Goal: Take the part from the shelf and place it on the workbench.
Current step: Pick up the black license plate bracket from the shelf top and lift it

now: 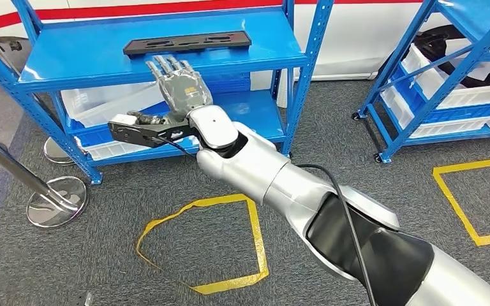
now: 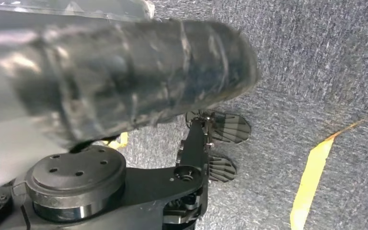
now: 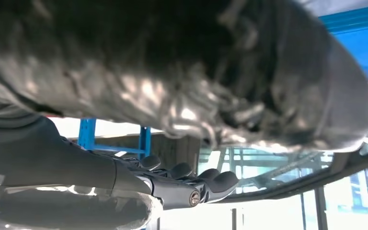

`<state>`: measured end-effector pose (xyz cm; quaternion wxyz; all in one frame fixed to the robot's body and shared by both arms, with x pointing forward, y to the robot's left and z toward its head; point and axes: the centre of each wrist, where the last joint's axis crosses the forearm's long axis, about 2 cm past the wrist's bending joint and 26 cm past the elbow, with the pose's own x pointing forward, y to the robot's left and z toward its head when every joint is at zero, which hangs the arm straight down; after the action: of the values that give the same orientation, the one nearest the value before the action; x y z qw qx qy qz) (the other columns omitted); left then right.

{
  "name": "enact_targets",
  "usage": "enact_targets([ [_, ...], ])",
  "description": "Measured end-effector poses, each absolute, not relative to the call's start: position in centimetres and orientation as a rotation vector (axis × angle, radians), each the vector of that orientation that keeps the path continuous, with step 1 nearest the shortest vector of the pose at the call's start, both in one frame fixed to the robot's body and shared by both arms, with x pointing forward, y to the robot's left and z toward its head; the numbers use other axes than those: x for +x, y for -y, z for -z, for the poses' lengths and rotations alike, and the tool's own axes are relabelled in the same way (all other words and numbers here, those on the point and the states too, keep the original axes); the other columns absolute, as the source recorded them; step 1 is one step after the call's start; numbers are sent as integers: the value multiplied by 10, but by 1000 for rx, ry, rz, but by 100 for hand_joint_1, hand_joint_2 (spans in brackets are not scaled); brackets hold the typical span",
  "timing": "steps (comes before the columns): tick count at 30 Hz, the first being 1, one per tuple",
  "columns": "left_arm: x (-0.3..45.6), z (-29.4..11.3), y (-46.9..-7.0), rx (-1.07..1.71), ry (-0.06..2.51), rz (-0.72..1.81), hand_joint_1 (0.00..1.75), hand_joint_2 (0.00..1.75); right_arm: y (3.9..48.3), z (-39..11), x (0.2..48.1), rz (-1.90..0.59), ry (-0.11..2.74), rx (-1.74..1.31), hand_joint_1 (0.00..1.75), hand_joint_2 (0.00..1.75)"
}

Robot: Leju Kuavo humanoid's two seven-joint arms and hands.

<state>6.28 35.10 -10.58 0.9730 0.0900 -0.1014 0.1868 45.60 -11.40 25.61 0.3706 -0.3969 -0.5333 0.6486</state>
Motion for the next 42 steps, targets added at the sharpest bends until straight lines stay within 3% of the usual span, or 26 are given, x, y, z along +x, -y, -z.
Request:
enact_targets([
  [9, 63, 106, -351, 210, 192, -383, 0, 0, 143, -254, 466, -1664, 1279, -1072, 0, 0],
  [42, 64, 105, -354, 227, 167, -395, 0, 0, 152, -249, 467, -1678, 1221, -1058, 0, 0],
])
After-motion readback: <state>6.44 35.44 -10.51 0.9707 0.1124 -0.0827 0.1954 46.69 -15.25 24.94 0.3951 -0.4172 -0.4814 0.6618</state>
